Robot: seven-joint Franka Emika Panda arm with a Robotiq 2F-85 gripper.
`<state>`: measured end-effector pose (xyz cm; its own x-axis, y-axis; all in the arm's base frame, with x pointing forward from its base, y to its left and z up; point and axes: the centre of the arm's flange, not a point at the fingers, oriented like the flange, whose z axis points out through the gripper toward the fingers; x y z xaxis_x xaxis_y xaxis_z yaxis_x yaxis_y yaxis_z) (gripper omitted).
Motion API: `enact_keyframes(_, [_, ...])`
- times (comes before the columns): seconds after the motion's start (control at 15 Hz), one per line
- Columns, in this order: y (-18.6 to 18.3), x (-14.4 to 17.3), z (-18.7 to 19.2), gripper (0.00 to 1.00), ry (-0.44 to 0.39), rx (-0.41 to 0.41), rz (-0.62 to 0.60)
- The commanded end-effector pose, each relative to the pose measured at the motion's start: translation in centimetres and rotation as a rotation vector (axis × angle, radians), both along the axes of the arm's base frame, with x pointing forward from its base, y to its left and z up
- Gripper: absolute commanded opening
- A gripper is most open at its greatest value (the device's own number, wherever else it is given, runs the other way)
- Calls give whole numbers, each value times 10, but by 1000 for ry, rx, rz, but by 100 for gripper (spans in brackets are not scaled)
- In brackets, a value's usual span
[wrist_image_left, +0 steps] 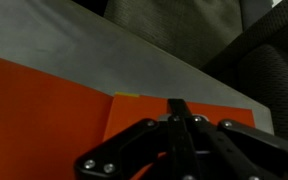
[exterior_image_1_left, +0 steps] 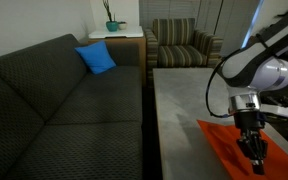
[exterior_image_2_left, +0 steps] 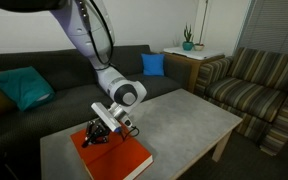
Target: Open the first cover of the book
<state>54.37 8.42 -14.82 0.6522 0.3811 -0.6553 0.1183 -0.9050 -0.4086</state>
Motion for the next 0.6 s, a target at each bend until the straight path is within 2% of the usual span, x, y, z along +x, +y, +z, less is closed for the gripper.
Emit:
enact_keyframes(0.0, [-22,-3,-14,0,-15,-4,-35])
enact_keyframes(0.4, [-68,-16,-24,0,39,-70,-111])
enact_keyframes(0.53, [-86,-23,-31,0,50,-62,-129])
